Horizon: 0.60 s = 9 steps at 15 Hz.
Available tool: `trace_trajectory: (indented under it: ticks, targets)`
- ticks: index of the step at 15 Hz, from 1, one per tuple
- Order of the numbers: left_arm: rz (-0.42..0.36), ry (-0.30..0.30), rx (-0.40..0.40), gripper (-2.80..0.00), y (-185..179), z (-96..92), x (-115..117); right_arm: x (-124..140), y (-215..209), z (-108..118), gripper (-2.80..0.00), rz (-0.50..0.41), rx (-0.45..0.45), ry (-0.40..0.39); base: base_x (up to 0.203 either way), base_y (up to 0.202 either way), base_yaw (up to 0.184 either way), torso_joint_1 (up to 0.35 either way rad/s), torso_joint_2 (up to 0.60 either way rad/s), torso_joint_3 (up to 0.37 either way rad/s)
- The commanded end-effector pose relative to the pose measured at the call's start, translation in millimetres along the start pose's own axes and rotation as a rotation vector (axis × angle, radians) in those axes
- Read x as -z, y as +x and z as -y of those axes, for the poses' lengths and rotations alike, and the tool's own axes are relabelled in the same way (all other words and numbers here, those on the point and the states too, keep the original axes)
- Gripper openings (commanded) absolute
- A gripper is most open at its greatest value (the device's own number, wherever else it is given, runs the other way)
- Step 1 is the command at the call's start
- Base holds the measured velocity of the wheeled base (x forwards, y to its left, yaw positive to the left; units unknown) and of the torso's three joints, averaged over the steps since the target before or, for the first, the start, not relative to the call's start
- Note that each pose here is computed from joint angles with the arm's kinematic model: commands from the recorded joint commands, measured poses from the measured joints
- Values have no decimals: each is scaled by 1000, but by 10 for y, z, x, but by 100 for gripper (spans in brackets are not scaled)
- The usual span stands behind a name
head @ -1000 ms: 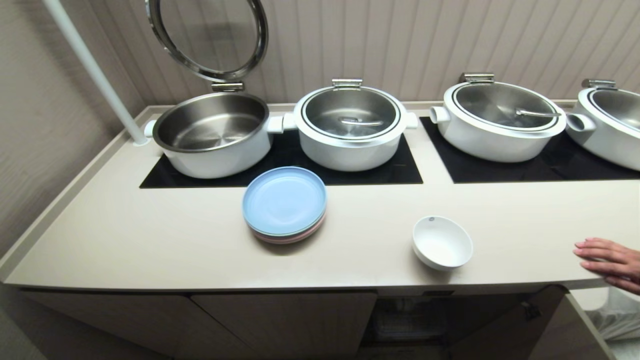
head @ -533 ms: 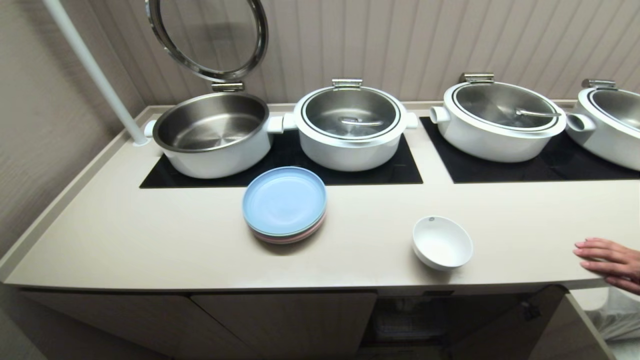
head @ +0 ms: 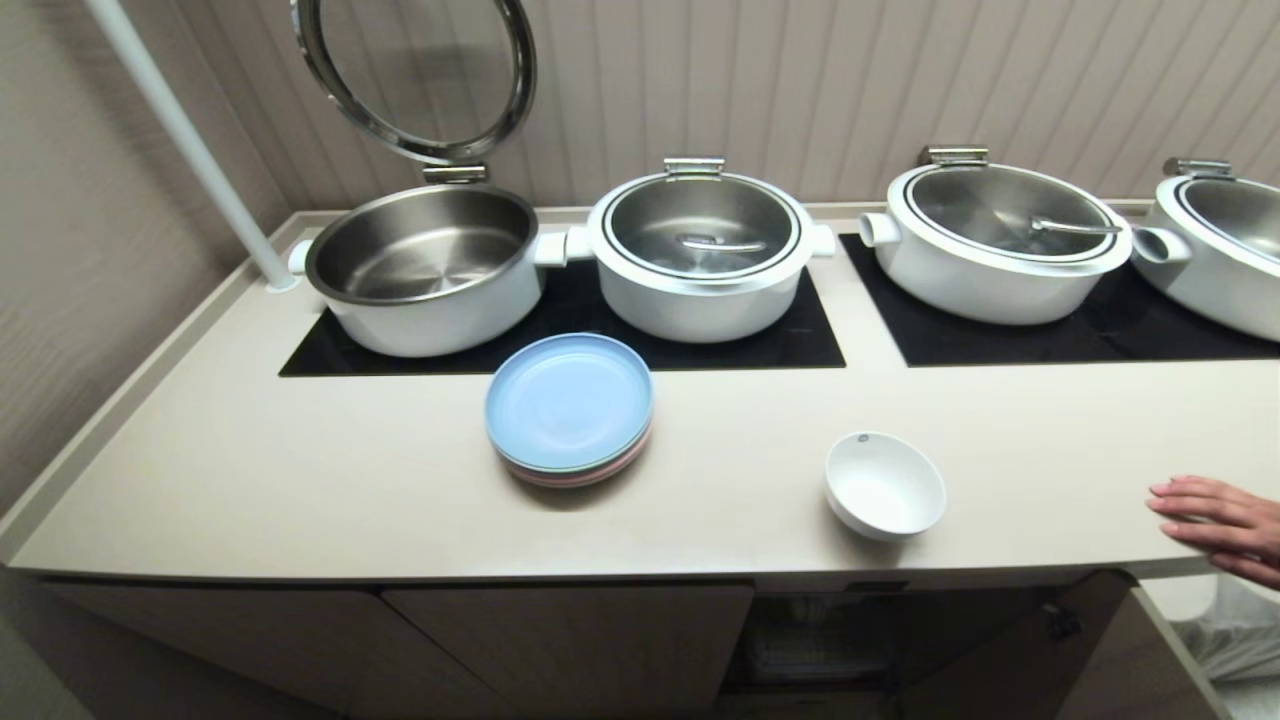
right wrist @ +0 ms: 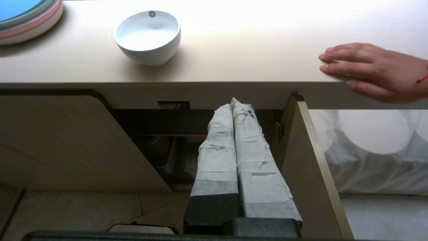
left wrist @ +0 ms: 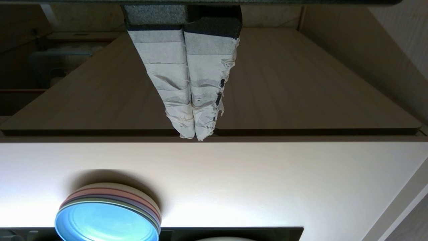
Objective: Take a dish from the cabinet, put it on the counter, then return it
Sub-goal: Pick up the bowl from the table
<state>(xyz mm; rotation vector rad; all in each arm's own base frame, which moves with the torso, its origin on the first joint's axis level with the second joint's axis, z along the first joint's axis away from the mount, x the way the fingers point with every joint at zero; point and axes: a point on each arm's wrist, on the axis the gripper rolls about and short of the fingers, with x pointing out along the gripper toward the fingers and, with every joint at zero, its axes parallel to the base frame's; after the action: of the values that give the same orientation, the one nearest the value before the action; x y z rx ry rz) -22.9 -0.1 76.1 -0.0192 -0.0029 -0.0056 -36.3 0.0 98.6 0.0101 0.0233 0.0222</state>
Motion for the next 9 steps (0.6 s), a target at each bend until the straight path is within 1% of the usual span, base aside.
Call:
trace_trajectory:
  ticks: [1, 3, 5, 8, 9]
  targets:
    - [0, -1, 1, -280, 0, 0, 0, -141, -38, -2, -280, -7, -1, 0, 0, 0, 0, 0, 0, 0]
    - [0, -1, 2, -280, 0, 0, 0, -305, 4, -3, -280, -36, -1, 1, 0, 0, 0, 0, 0, 0]
    - [0, -1, 0, -280, 0, 0, 0, -544, 98, -3, -280, -71, -7, 0, 0, 0, 0, 0, 0, 0]
    - [0, -1, 1, -280, 0, 0, 0, -937, 368, -6, -280, -116, -17, 1, 0, 0, 0, 0, 0, 0]
    - [0, -1, 1, -280, 0, 0, 0, -1062, 470, -10, -280, -122, -41, 0, 0, 0, 0, 0, 0, 0]
